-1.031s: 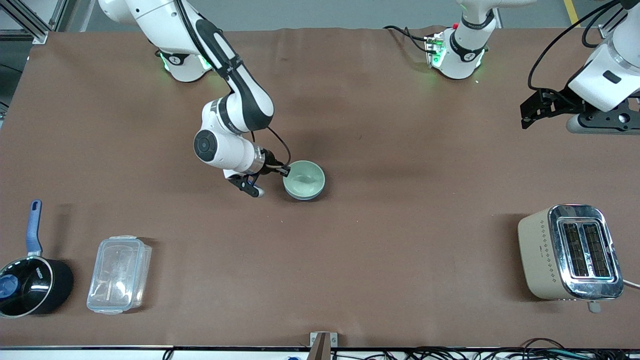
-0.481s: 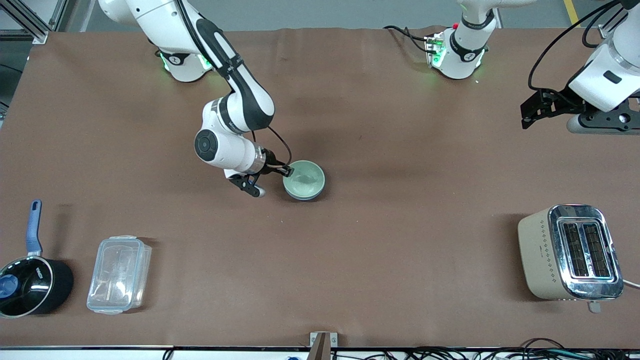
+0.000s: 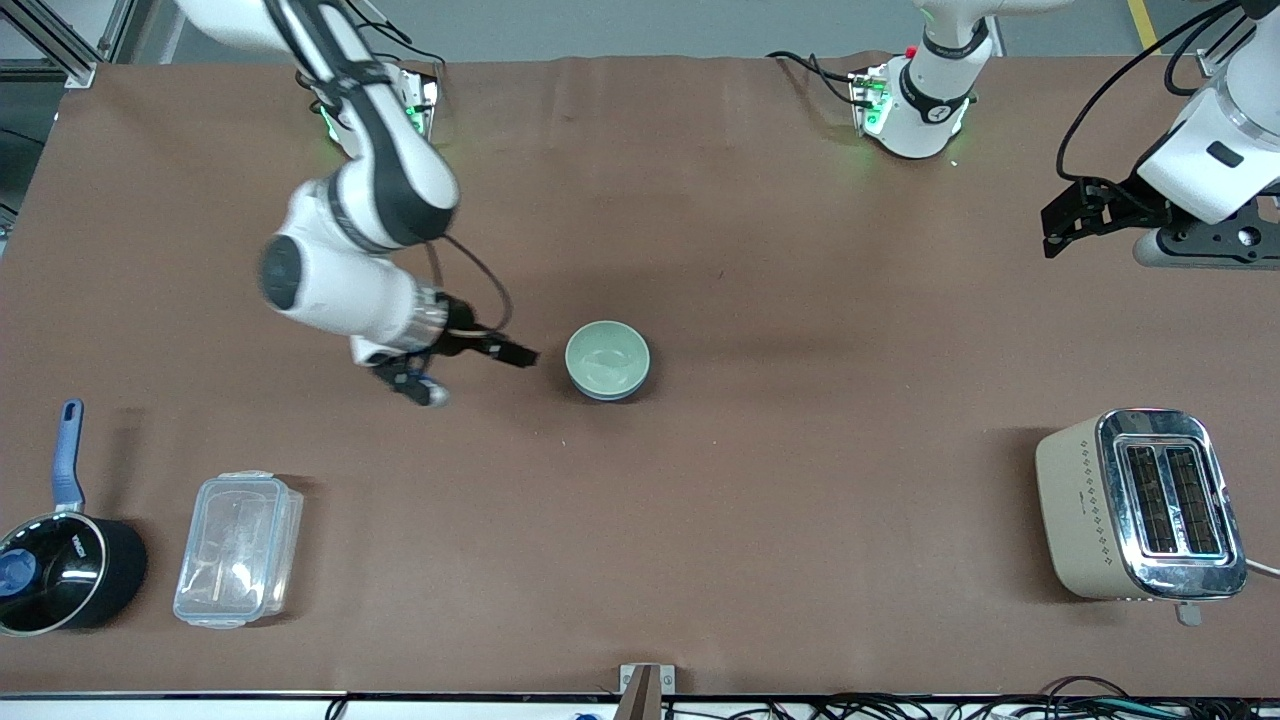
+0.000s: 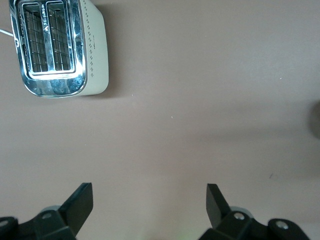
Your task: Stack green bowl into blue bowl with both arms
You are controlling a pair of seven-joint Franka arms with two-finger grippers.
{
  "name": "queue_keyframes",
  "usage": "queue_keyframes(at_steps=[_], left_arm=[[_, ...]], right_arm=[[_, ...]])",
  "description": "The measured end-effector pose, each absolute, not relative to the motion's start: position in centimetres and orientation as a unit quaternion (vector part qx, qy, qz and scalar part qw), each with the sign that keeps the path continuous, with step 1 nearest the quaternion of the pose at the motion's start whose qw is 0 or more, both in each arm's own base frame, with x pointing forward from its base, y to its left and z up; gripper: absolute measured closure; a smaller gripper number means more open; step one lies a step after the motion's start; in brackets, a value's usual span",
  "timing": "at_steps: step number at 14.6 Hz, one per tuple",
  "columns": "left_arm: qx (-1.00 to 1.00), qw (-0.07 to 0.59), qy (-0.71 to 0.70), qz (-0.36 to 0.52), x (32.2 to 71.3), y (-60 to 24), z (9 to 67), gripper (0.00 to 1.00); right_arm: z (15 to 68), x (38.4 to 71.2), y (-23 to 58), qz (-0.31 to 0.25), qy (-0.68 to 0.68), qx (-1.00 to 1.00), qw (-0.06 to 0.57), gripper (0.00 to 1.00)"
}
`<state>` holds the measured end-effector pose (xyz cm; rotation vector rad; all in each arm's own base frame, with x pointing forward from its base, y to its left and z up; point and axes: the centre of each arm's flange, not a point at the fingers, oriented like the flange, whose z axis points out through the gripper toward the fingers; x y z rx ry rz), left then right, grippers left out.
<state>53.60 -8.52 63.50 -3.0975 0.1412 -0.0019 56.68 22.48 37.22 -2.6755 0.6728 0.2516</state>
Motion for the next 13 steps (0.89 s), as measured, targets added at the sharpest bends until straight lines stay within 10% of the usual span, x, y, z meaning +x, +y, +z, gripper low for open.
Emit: queue_keyframes(at_steps=[6,13], left_arm=[[-0.999,0.020,0.048,-0.001,53.6,-8.8,63.6,0.00],[-0.999,0.020,0.050,-0.008,53.6,-8.9,64.2,0.00]], right_arm=[[40.9,57.8,9.0,0.024,0.175,-0.983,0.058,0.00],[43.0,55.0,-4.7,0.004,0.105,-0.993,0.049,0.00]])
